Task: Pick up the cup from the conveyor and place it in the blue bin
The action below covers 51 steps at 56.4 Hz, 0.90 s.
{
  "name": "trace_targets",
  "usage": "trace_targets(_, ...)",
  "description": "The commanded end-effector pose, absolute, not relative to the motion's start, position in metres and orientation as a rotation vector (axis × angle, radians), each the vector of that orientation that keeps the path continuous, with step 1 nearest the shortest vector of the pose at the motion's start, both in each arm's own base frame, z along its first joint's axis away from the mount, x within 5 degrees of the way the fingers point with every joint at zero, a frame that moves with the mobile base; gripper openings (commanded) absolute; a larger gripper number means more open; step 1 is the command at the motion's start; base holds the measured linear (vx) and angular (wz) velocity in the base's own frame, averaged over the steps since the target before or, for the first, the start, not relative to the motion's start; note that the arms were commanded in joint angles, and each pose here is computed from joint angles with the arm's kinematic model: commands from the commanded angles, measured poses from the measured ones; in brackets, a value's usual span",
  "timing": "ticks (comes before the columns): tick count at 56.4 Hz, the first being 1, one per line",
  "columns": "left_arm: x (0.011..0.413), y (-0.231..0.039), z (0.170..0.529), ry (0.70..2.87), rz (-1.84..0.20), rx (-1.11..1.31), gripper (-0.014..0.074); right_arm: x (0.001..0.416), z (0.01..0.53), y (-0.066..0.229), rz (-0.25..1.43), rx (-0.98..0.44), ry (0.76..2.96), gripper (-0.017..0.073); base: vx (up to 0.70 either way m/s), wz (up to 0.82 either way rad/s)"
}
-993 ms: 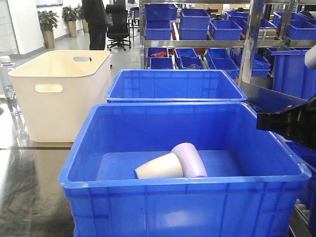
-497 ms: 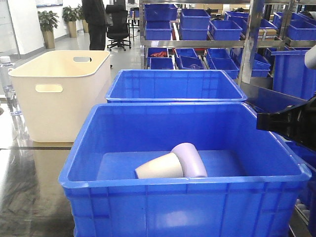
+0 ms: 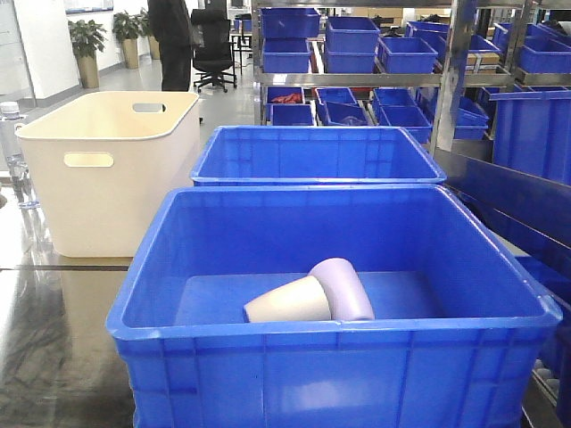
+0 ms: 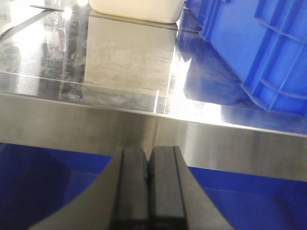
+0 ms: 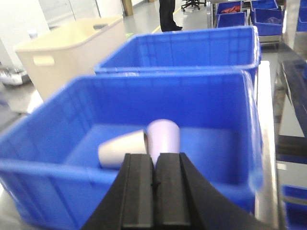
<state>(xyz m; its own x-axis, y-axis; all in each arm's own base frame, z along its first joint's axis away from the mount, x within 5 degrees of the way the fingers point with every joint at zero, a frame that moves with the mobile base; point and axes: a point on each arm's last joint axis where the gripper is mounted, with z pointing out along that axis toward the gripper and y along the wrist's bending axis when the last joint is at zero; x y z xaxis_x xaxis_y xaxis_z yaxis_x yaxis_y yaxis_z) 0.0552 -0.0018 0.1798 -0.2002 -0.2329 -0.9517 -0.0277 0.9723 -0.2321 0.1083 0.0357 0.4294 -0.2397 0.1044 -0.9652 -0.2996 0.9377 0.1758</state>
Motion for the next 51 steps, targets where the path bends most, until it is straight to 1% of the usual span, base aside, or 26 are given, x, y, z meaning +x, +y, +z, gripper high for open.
trace_targets(1,0.057,-0.001,0.184,1.699,-0.196,-0.202,0.0037,0.089,0.41,0.026,0.264,-0.188,1.627,-0.001,0.0,0.0)
trace_targets(5,0.057,-0.001,0.184,1.699,-0.196,-0.202,0.0037,0.076,0.387,0.018,0.169,-0.195,1.533,-0.001,0.0,0.0)
trace_targets(10,0.057,-0.001,0.184,1.699,-0.196,-0.202,0.0037,0.065,0.358,0.01,0.078,-0.154,1.409,-0.001,0.0,0.0)
trace_targets(16,0.057,-0.001,0.184,1.699,-0.196,-0.202,0.0037,0.062,0.312,0.004,-0.014,-0.102,1.362,-0.001,0.0,0.0)
trace_targets(26,0.057,-0.001,0.184,1.699,-0.196,-0.202,0.0037,0.058,0.24,-0.004,-0.121,-0.009,1.418,-0.001,0.0,0.0)
trace_targets(34,0.057,-0.001,0.184,1.699,-0.196,-0.202,0.0037,0.056,0.202,-0.007,-0.121,0.072,1.448,-0.0009,0.0,0.0)
trace_targets(38,0.057,-0.001,0.184,1.696,-0.196,-0.201,0.0037,0.057,0.195,-0.007,-0.112,0.084,1.547,-0.0009,0.0,0.0)
trace_targets(51,0.057,-0.001,0.184,1.697,-0.196,-0.202,0.0037,0.056,0.184,-0.008,-0.133,0.073,1.668,-0.0009,0.0,0.0)
